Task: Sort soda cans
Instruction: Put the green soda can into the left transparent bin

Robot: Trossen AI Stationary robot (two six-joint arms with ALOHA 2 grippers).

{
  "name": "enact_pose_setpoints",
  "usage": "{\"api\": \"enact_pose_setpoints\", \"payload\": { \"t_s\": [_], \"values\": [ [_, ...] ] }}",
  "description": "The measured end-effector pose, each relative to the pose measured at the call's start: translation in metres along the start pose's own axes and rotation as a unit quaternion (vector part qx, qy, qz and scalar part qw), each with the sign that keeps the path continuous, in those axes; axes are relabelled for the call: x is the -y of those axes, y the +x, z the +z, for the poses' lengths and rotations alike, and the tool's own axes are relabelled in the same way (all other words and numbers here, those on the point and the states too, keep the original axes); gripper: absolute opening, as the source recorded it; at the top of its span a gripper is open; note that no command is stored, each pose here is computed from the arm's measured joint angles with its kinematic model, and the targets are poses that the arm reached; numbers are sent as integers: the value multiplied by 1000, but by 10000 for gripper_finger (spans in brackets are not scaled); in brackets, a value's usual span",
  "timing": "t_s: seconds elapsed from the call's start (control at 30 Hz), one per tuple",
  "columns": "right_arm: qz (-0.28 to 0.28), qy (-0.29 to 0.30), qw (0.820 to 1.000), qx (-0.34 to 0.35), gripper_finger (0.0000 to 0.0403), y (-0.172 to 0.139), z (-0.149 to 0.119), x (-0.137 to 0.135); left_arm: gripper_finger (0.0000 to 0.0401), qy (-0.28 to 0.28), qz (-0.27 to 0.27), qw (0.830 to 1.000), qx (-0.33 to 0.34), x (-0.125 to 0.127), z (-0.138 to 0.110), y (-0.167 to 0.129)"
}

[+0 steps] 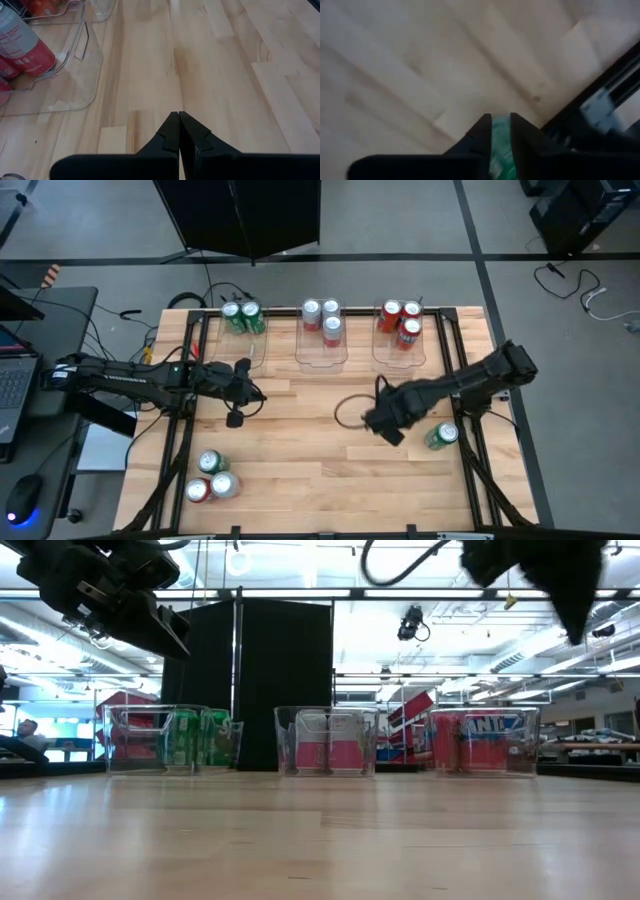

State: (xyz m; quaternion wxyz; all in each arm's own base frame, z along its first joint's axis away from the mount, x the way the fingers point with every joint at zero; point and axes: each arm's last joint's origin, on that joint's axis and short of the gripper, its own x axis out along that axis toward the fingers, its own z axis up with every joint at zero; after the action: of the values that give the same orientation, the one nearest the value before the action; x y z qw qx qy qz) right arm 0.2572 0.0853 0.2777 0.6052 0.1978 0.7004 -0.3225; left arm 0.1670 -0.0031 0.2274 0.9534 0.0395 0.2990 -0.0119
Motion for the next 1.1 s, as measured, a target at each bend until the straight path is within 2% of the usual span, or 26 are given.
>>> {"api": "enact_pose_setpoints", "payload": {
  "t_s": [0.27,0.43,0.53,0.83,1.1],
  "values": [
    [6,43,999,-15,178,-2,-42,-18,1,-5,0,1000,1,0,0,0],
    [-1,35,999,-11,263,1,-56,-21,1,-12,0,1000,1,0,0,0],
    [-23,27,999,-17,297,13,-60,-20,1,-13,0,1000,1,0,0,0],
    [-97,-5,990,-100,328,55,-67,-7,1,-24,0,1000,1,0,0,0],
    [-104,-14,987,-120,341,61,-69,-5,1,-25,0,1000,1,0,0,0]
  ]
}}
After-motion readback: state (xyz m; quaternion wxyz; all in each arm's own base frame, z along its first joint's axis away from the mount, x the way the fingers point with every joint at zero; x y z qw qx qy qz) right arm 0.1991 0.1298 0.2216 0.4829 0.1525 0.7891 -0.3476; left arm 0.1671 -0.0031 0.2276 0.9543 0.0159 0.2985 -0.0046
